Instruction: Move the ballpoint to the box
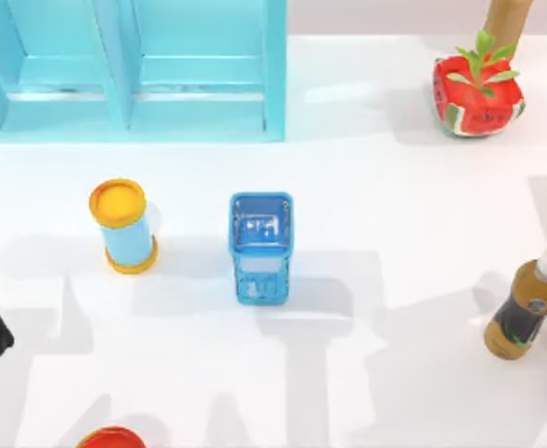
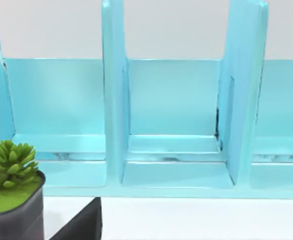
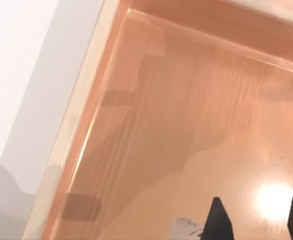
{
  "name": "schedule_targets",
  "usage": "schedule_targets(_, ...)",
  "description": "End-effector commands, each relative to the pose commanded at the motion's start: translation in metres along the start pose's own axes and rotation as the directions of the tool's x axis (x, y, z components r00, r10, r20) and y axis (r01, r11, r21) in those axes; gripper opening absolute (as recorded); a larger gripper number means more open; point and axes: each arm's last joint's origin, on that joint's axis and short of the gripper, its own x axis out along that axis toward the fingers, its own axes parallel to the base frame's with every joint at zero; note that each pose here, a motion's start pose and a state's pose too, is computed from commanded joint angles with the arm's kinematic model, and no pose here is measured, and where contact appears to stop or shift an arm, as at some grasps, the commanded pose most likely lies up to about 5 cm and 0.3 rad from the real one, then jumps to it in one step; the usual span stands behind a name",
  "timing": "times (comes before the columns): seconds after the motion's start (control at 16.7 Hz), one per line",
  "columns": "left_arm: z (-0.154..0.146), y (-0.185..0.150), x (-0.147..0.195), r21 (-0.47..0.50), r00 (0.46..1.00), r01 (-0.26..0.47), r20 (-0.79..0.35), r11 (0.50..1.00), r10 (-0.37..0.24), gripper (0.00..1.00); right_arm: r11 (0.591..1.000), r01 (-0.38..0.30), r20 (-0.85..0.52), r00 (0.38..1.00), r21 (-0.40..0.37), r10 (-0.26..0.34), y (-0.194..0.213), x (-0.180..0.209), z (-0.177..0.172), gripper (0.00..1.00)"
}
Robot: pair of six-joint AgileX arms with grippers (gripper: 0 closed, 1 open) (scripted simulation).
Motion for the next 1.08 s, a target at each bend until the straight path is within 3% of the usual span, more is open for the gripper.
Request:
schedule_targets(0.3,0.0000,0.0000,0.0000,0.000,1.000,0.000,0.000,1.000,0.000,1.00,1.000,-0.002,-0.006,1.000,0.004,0.002,0.0003,0.0044,-0.0016,0.00)
schedule_targets(1.08,0.0000,0.0000,0.0000,0.000,1.000,0.000,0.000,1.000,0.000,1.00,1.000,-0.002,-0.006,1.000,0.004,0.002,0.0003,0.0044,-0.0016,0.98)
